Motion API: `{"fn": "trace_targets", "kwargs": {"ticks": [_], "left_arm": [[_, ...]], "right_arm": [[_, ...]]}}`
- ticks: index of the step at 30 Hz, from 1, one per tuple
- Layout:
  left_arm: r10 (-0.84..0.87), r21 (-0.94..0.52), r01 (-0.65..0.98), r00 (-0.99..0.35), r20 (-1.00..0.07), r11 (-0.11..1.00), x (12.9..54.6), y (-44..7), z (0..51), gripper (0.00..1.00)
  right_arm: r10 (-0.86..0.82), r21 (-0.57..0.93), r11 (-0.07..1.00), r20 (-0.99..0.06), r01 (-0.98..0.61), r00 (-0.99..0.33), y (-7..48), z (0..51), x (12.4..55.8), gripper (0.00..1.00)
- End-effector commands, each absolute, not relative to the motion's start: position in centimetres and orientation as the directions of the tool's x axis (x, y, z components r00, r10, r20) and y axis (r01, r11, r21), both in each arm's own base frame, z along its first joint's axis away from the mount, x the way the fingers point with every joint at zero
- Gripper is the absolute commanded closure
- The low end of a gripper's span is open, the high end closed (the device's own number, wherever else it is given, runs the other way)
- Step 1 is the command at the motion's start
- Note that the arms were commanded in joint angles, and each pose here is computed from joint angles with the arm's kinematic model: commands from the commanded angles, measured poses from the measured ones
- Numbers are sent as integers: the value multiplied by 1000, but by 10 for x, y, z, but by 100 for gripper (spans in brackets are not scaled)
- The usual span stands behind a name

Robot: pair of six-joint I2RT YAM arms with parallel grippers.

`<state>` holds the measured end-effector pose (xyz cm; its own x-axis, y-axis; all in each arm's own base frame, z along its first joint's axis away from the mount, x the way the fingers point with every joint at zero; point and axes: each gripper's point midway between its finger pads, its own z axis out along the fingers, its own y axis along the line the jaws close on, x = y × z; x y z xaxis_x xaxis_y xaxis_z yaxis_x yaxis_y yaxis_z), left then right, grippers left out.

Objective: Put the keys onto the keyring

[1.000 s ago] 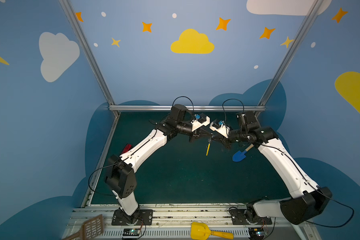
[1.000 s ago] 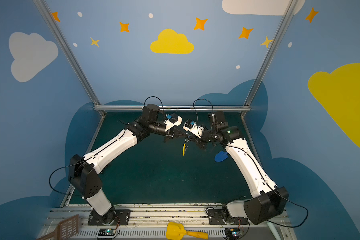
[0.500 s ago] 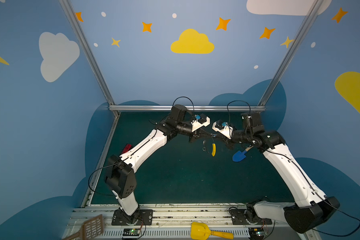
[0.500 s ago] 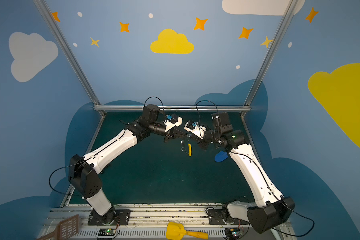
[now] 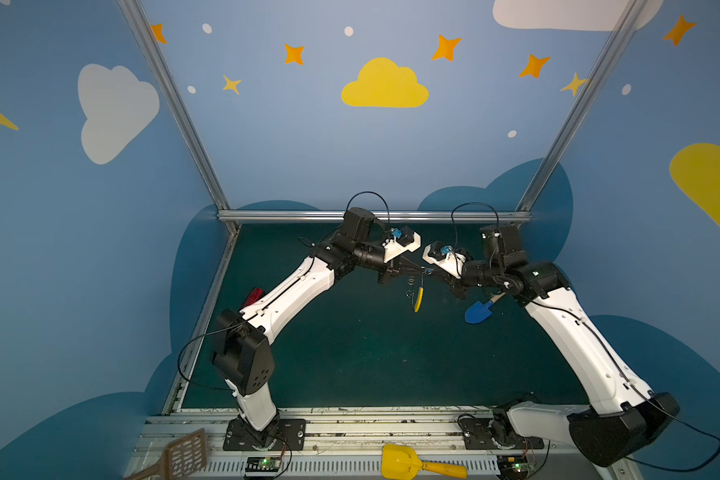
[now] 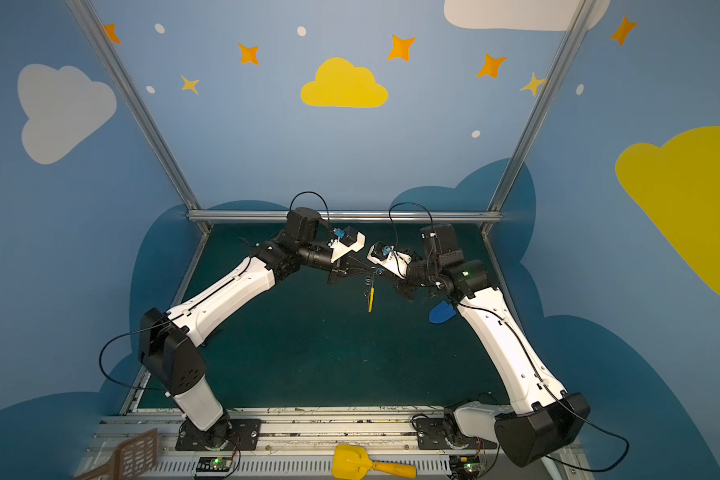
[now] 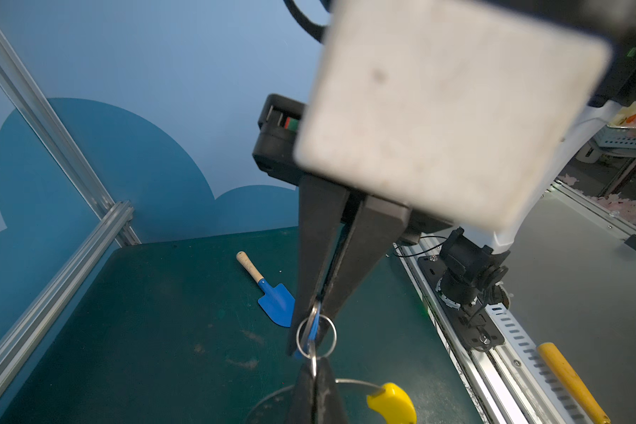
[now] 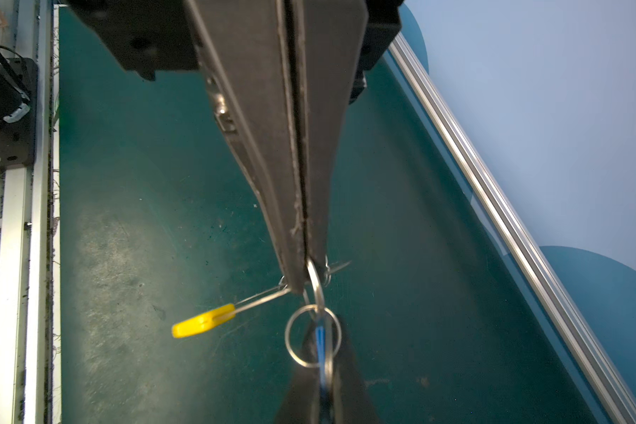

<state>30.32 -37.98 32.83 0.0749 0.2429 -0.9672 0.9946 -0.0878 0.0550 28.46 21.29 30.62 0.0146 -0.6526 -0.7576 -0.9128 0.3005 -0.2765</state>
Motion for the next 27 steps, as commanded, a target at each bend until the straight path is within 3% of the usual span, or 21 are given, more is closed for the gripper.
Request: {"fn": "trace_targets", "kwargs": {"ticks": [1, 18, 22, 24, 27], "left_arm": [[248, 48, 992, 76, -966, -118, 300, -383, 325, 96], [323, -3, 996, 28, -946, -95, 308, -379, 292, 96], [283, -54, 997, -35, -958, -60, 319, -373, 283, 86], [259, -75, 997, -66, -963, -23, 326, -369, 279, 70], [221, -99, 993, -110, -969, 61, 338, -356, 273, 59]], "right_arm": [[-660, -319, 321, -751, -892, 31, 211, 318, 292, 100], [-709, -345, 301, -705, -889, 34, 210, 312, 298, 100], [-765, -349, 249, -643, -903, 37, 214, 291, 295, 100], [-796, -342, 222, -605, -913, 33, 215, 280, 294, 100], [-829, -302, 195, -559, -933, 8, 218, 264, 296, 100]]}}
